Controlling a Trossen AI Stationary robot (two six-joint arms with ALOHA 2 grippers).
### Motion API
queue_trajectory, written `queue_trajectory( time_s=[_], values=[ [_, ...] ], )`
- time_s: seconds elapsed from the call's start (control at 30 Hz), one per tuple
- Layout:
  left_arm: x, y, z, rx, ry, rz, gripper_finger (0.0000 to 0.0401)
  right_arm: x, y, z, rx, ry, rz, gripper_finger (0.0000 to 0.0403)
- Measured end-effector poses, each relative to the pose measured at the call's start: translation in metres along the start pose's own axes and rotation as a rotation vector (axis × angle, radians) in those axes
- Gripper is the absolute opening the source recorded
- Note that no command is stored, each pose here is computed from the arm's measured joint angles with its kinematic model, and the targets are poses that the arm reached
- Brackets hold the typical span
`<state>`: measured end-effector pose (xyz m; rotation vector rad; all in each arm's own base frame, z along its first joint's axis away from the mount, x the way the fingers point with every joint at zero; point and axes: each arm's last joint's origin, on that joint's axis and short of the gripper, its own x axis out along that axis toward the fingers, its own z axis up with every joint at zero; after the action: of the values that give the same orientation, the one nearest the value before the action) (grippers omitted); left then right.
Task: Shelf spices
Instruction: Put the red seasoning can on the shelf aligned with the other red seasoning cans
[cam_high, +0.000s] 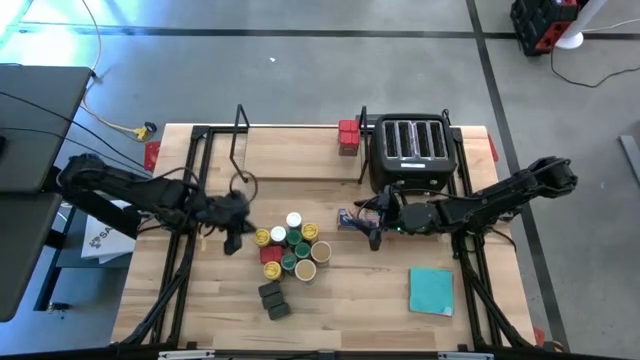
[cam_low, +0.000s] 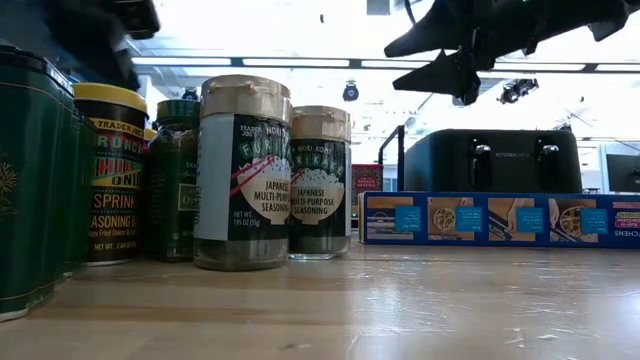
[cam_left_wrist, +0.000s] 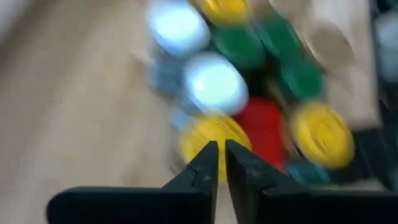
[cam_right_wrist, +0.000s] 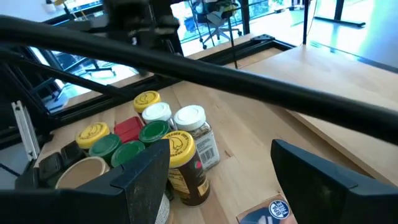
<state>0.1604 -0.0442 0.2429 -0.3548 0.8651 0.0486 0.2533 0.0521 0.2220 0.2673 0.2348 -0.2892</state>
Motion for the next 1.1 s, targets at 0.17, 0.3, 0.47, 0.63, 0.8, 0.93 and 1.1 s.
queue_trajectory(
  time_s=[0.17,0.3,0.47,0.63,0.8,0.93,1.1],
  values=[
    [0.011,-0.030,-0.028,-0.054,0.256,-0.098,0.0046,0.001,-0.002,0.001,-0.009,-0.006,-0.019,0.0275],
    [0.024,-0.047,-0.053,-0.120,0.367,0.036,0.0036,0.003,-0.006,0.002,-0.018,-0.011,-0.039,0.0275],
    [0.051,-0.061,-0.070,-0.094,0.287,0.134,0.0031,0.004,-0.008,0.003,-0.022,-0.012,-0.049,0.0275],
    [0.072,-0.066,-0.071,-0.013,0.187,0.182,0.0059,0.004,-0.009,0.001,-0.054,0.004,-0.055,0.0275],
    [0.079,-0.065,-0.070,0.045,0.111,0.253,0.0125,0.004,-0.009,0.001,-0.055,0.008,-0.056,0.0275],
    [0.081,-0.062,-0.065,0.063,0.066,0.290,0.0189,0.004,-0.009,0.001,-0.049,0.010,-0.056,0.0275],
    [0.084,-0.058,-0.058,0.118,0.056,0.294,0.0254,0.004,-0.009,0.001,-0.038,0.010,-0.055,0.0275]
  ],
)
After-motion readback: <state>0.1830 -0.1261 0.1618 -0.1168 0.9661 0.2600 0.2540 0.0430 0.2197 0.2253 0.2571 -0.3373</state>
